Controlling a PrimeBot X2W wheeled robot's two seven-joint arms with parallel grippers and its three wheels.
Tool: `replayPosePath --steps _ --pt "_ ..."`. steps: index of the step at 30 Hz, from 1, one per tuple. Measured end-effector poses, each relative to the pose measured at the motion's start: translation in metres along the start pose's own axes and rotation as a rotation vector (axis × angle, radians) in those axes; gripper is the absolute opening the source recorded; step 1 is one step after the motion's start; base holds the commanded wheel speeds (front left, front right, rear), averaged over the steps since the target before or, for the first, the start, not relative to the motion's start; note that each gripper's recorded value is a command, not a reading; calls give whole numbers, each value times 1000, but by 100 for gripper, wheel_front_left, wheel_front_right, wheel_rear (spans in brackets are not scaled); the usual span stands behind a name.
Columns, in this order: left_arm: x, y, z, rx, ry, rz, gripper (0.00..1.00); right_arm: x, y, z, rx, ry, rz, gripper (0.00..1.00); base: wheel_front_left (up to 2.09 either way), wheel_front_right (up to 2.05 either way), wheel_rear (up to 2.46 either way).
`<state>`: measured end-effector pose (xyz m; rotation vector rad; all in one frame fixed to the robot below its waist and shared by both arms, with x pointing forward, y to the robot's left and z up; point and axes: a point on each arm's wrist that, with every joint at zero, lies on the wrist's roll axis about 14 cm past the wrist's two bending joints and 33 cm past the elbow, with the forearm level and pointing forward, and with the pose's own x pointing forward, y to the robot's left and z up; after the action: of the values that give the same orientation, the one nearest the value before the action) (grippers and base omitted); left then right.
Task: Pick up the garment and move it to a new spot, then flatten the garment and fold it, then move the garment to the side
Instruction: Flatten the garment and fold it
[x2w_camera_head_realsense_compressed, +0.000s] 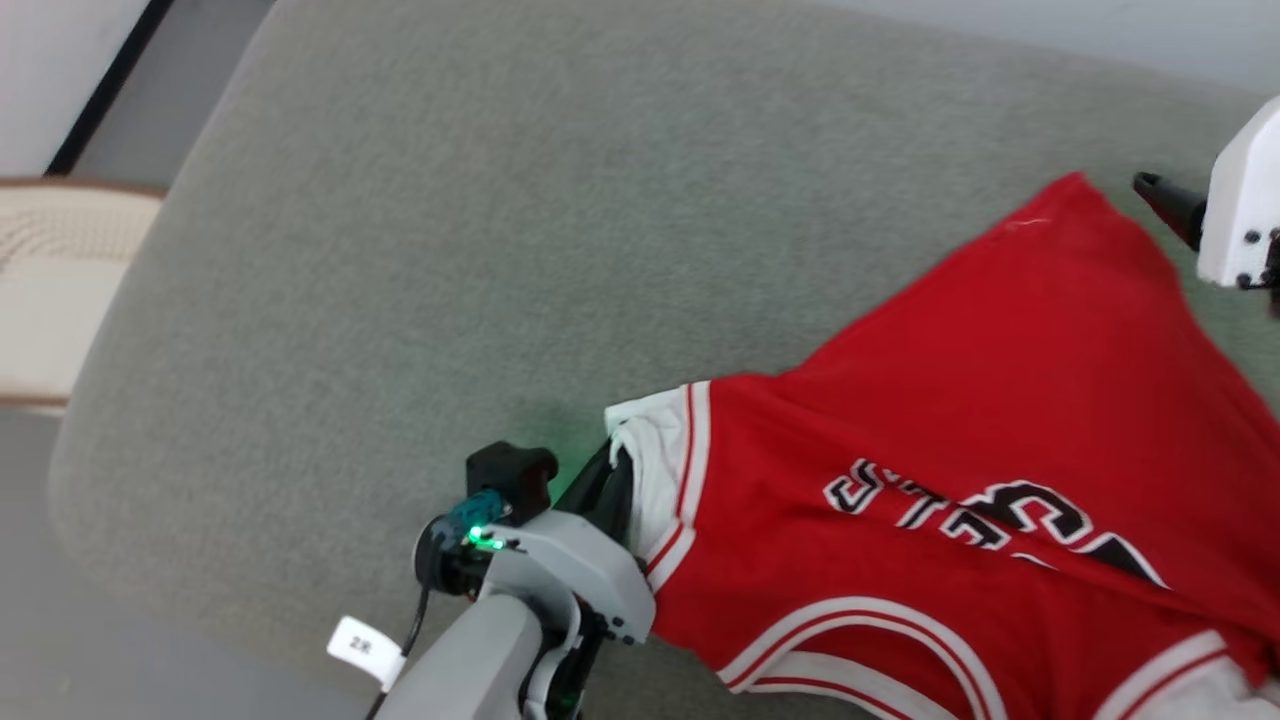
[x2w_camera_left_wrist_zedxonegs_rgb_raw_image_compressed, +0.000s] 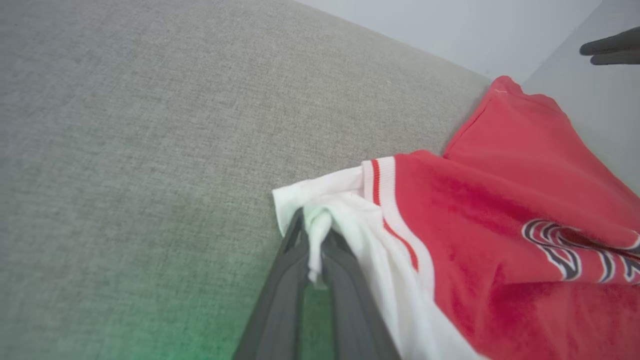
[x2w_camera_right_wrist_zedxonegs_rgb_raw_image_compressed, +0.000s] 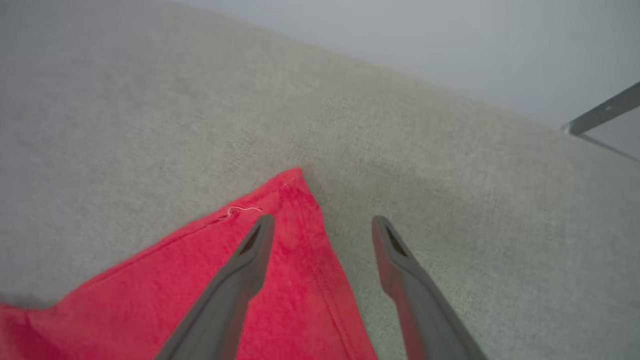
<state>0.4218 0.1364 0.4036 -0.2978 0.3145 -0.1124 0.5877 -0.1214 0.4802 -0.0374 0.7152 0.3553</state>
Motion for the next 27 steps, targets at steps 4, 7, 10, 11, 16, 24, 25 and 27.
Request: replayPosePath --steps 4,7,10,11,16,24,25,27 --pt "2 7 -4 -14 9 21 0 30 4 -20 59 186 15 100 0 0 0" --pt "3 14 -7 -19 15 40 0 48 8 -39 92 321 20 100 0 0 0" --pt "4 19 -10 -25 21 53 0 64 12 -50 105 395 14 100 0 0 0" --pt "4 21 -11 -26 24 56 0 68 12 -50 112 405 13 100 0 0 0" --pt "4 31 -16 -32 37 86 0 88 15 -55 126 437 6 45 0 0 0" --pt "5 37 -17 -40 35 108 0 98 17 -51 128 398 -10 0 0 0 0" --pt "6 37 -16 -39 33 107 0 96 17 -50 130 394 -12 0 0 0 0" --pt "7 36 -15 -36 31 104 0 93 17 -48 134 377 -13 0 0 0 0"
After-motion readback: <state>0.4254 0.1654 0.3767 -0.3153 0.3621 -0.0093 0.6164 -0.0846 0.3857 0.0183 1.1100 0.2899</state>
